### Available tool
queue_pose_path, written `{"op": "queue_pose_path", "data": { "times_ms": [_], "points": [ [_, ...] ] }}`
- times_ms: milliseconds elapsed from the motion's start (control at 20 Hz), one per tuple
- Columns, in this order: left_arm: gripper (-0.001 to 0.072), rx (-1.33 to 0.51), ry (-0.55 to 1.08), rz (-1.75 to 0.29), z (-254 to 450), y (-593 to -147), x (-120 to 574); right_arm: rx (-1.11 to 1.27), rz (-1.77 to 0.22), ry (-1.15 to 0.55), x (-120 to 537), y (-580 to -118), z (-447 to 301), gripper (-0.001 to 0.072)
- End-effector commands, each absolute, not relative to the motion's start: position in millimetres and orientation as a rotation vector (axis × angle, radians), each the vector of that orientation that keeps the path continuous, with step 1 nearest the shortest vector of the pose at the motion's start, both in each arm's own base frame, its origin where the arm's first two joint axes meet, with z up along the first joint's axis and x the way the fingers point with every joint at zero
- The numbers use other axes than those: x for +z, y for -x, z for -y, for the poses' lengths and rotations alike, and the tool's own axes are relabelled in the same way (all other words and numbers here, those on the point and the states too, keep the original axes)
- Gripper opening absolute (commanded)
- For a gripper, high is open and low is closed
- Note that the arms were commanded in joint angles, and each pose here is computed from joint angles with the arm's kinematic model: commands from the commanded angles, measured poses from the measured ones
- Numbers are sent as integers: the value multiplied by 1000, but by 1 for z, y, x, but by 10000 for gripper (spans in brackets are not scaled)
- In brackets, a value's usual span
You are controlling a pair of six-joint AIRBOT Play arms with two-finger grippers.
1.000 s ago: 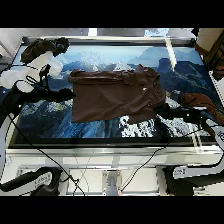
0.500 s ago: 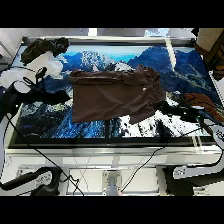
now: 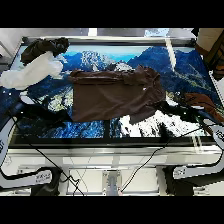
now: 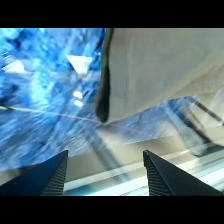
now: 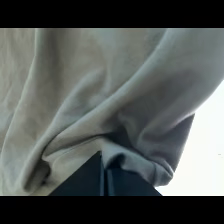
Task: Fold the shirts.
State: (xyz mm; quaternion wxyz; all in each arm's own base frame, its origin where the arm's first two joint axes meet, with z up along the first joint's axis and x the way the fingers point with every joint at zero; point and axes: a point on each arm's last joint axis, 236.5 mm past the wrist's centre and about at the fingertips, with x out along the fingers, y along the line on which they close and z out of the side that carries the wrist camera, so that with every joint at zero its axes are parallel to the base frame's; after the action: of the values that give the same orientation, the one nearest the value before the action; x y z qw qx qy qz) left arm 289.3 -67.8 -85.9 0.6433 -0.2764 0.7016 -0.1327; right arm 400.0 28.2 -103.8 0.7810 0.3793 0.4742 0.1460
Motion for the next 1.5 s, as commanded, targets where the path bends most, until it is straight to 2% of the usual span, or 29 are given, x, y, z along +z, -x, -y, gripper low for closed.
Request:
{"op": "queue_pose_path", "data": {
  "times_ms": [0, 150, 250, 400, 500, 550, 600, 750, 850, 900, 950, 1100, 1250, 1450],
  "points": [
    [559, -302, 719, -1569, 85, -294, -108, 319, -1015, -834, -101, -402, -30, 27],
    [558, -235, 727, -1578, 88, -301, -132, 327, -1013, -845, -99, -402, -32, 27],
    [557, -224, 791, -1572, 99, -308, -137, 343, -1015, -853, -97, -401, -35, 27],
    [459, -200, 809, -1442, 93, -341, -134, 349, -1017, -855, -96, -400, -36, 27],
    [451, -166, 803, -1391, 86, -356, -132, 352, -1016, -858, -96, -400, -36, 28],
    [357, -160, 799, -1379, 84, -359, -132, 353, -1016, -858, -96, -400, -37, 28],
    [293, -155, 794, -1374, 83, -360, -133, 355, -1016, -856, -96, -400, -37, 27],
    [274, -145, 775, -1366, 79, -362, -135, 363, -1013, -846, -95, -400, -37, 27],
    [169, -118, 773, -1328, 73, -371, -136, 364, -1013, -847, -95, -400, -37, 28],
    [70, -107, 777, -1310, 71, -375, -135, 364, -1013, -848, -95, -400, -37, 28],
    [14, -107, 783, -1303, 71, -377, -134, 365, -1013, -848, -95, -400, -38, 28],
    [14, -163, 785, -1307, 80, -375, -129, 389, -1007, -843, -92, -399, -41, 27],
    [12, -304, 791, -1286, 100, -381, -103, 502, -900, -864, -59, -411, -53, 26],
    [12, -474, 727, -1064, 109, -439, -1, 586, -716, -808, 22, -454, -44, 25]
  ]
}}
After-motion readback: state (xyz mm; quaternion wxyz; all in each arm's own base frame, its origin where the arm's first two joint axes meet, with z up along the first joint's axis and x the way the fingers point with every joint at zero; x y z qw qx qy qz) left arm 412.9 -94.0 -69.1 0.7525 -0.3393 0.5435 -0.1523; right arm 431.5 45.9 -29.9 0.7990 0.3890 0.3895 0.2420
